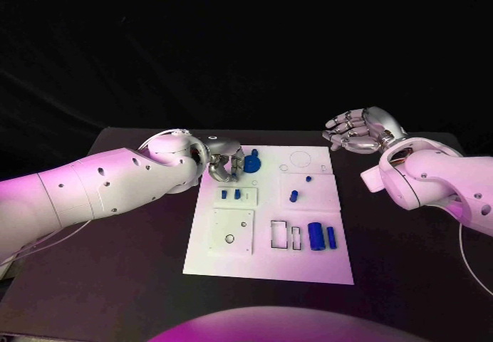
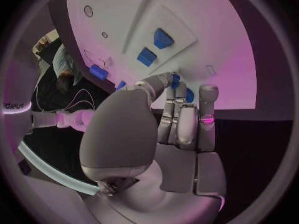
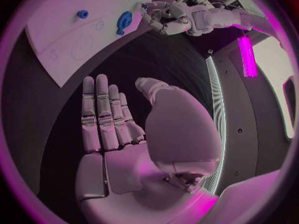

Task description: Assemble the parts on the task board

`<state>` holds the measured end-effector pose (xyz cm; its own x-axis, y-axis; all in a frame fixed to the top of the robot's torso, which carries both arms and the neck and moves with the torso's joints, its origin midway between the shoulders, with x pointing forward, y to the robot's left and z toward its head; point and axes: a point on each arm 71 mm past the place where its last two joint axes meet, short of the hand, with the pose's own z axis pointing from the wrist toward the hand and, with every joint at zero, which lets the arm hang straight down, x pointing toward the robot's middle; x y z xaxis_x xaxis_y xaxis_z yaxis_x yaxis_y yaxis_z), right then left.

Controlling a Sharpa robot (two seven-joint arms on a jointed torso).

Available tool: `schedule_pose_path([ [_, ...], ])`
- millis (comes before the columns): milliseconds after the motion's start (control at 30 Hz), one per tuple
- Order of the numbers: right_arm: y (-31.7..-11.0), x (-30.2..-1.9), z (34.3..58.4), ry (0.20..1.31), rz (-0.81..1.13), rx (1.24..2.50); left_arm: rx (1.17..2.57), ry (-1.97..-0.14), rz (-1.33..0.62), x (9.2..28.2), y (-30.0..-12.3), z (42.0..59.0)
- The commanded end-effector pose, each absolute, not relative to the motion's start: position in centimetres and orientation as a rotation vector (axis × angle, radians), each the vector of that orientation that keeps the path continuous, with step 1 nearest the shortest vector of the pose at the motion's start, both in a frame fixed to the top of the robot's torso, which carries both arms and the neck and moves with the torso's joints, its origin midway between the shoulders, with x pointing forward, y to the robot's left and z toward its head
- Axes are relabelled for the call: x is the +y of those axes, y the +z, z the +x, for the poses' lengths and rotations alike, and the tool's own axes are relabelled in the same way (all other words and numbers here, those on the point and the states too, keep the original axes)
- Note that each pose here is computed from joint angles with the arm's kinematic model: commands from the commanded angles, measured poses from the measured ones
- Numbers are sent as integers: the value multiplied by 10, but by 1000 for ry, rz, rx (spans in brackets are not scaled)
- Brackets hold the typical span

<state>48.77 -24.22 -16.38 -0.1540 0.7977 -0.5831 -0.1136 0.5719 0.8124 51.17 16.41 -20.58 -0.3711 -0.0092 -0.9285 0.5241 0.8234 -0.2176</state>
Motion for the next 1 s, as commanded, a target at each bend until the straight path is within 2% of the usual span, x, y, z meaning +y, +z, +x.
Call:
schedule_pose_path([
  [33, -163, -241, 487, 898, 584, 1523, 1903, -612, 397, 161, -207, 510],
  [1000, -163, -241, 487, 897, 585, 1524, 1938, -604, 400, 163, -212, 510],
])
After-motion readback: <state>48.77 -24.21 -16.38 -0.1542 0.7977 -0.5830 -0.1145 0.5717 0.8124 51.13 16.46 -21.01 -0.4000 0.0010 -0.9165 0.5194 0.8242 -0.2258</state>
